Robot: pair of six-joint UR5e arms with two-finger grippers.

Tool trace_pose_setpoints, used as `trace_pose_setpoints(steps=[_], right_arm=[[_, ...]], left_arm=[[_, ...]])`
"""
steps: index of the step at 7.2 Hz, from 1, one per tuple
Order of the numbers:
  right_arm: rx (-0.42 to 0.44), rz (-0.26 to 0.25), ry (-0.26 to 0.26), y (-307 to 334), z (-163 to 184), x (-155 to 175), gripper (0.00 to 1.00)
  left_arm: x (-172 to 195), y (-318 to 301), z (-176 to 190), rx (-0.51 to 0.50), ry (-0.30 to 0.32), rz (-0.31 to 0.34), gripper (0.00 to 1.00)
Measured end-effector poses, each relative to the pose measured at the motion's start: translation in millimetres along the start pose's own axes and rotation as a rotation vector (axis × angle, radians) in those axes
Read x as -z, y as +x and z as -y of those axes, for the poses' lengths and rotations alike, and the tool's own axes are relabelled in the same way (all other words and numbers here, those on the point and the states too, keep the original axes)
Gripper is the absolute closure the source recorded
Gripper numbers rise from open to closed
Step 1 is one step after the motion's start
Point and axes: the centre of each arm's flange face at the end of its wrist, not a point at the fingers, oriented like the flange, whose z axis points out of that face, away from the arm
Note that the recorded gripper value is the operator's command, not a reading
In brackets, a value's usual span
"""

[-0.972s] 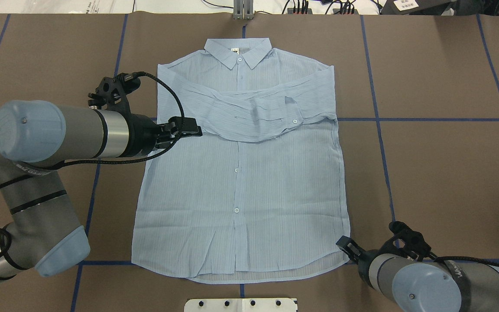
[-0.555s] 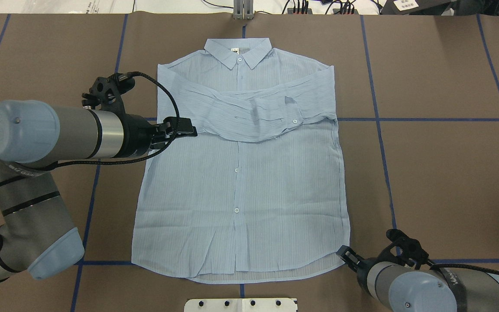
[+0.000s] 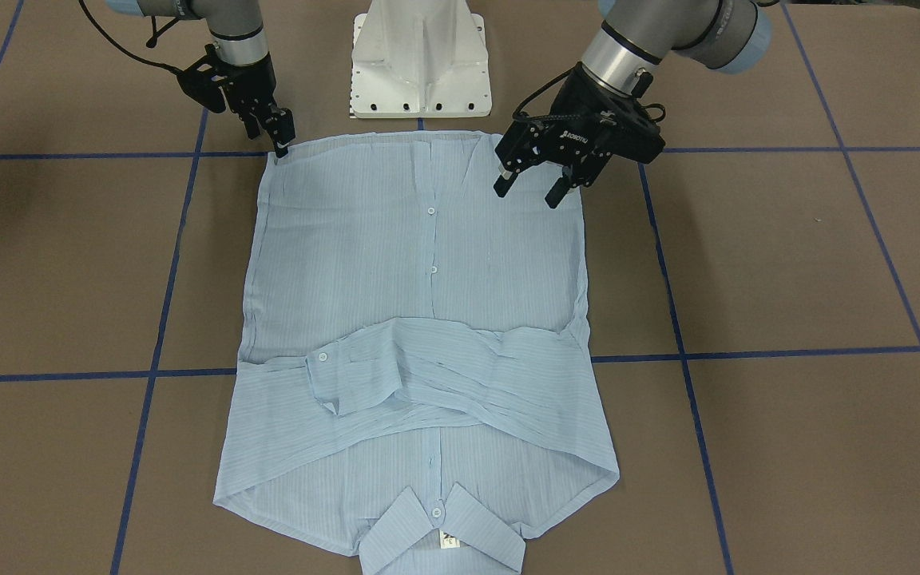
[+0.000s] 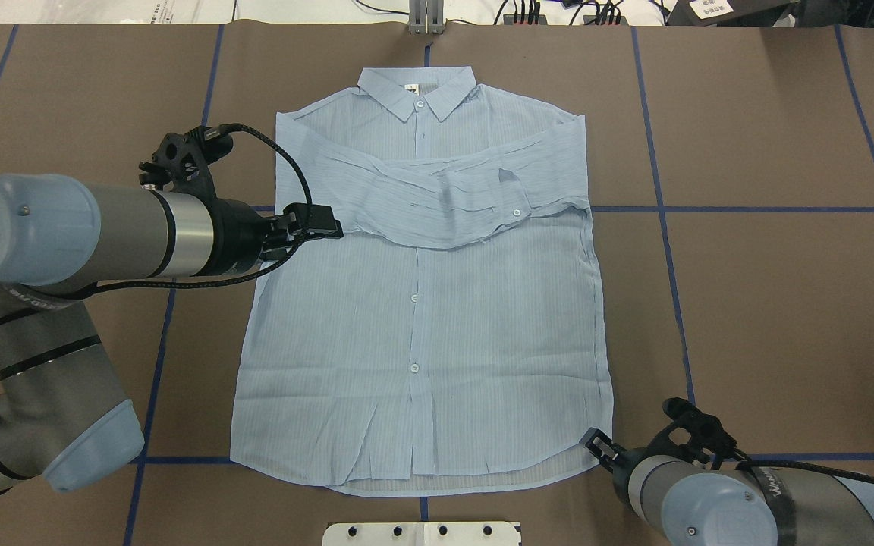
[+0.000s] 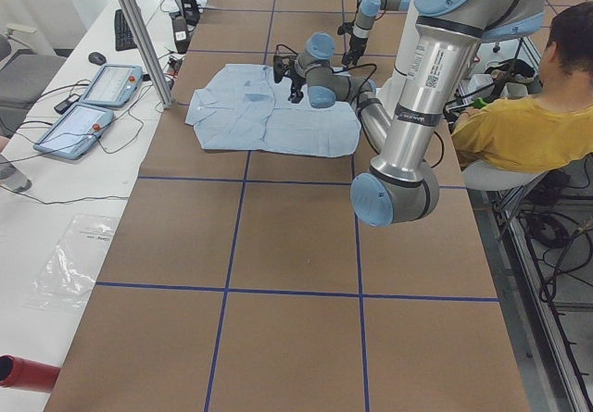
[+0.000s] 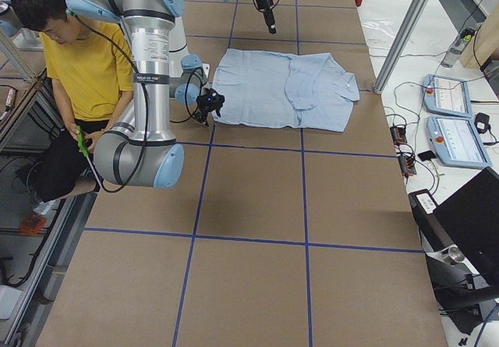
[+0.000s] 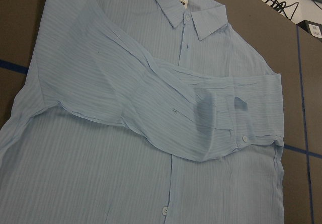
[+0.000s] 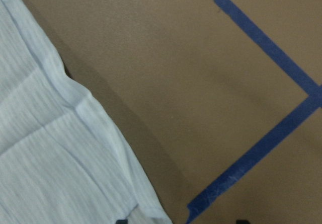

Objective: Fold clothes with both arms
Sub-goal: 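Move the left gripper down to the hem corner nearest it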

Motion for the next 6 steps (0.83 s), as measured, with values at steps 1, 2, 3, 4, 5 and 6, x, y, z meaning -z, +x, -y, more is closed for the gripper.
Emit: trace_pose_setpoints(steps=[1, 2, 3, 4, 5, 6], right_arm=[[0.002, -0.005, 0.018, -10, 0, -1, 0.35], [-0.002, -0.006, 0.03, -16, 3, -1, 0.4], [-0.007, -0.005, 0.038, -19, 7, -1, 0.47], [-0.01, -0.004, 0.042, -21, 9, -1, 0.58], [-0.011, -0.004, 0.043, -21, 9, -1, 0.78], [-0.011, -0.004, 0.042, -22, 9, 0, 0.97]], left_arm=[[0, 0, 0, 0.0, 0.0, -0.001, 0.07], [1, 0, 0, 0.0, 0.0, -0.001, 0.07], [1, 1, 0, -0.001, 0.0, -0.003, 0.07], [2, 1, 0, 0.0, 0.0, -0.004, 0.07], [2, 1, -1, 0.0, 0.0, -0.004, 0.07], [2, 1, -1, 0.0, 0.0, -0.004, 0.07]])
